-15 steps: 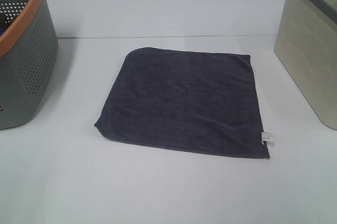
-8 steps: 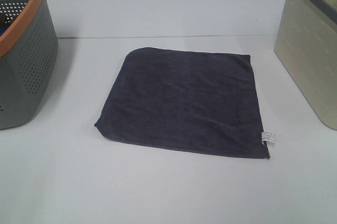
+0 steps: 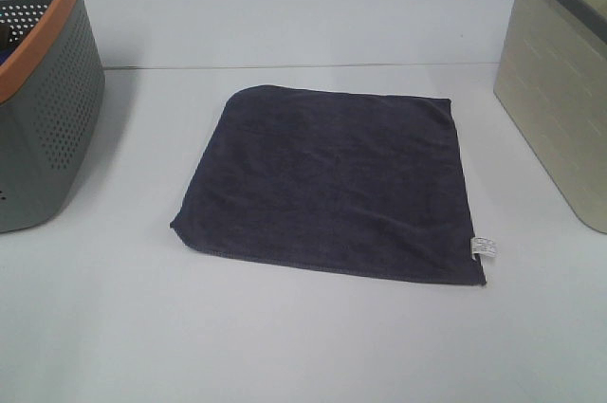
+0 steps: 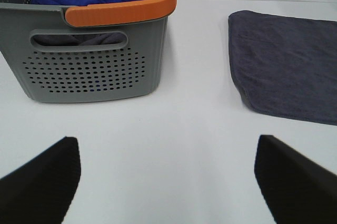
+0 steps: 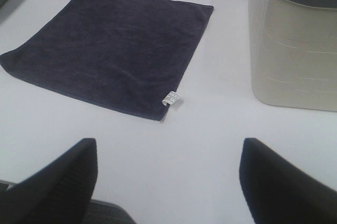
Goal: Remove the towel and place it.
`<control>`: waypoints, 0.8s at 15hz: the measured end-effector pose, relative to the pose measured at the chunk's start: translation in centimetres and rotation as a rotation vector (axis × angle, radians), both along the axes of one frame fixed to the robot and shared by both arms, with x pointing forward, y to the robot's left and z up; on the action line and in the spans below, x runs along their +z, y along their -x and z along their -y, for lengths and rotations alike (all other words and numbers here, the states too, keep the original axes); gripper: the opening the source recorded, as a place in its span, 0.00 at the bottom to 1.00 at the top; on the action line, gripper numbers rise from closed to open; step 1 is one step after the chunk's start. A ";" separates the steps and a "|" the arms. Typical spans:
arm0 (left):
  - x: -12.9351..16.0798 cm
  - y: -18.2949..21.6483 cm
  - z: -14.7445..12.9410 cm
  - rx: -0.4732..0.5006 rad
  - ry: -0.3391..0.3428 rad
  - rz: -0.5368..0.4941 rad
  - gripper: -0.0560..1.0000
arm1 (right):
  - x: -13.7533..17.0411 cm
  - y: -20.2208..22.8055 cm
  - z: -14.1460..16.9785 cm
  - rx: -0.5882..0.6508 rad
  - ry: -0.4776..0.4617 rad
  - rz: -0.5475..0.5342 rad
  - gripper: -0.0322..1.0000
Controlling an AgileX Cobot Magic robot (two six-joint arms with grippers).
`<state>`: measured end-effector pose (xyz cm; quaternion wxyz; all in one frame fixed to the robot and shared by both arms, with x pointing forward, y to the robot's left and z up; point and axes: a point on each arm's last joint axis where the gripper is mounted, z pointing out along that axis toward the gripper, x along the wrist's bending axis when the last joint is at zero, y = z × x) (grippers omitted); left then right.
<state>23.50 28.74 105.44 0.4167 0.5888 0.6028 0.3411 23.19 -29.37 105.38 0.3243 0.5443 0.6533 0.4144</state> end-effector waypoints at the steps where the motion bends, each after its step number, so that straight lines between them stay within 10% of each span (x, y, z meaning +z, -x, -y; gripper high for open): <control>1: 0.0 0.0 0.0 0.000 0.000 0.000 0.85 | 0.0 0.0 0.0 0.000 0.000 0.000 0.75; 12: 0.0 0.0 0.0 0.000 0.000 0.000 0.85 | 0.0 0.0 0.0 0.000 -0.002 0.000 0.75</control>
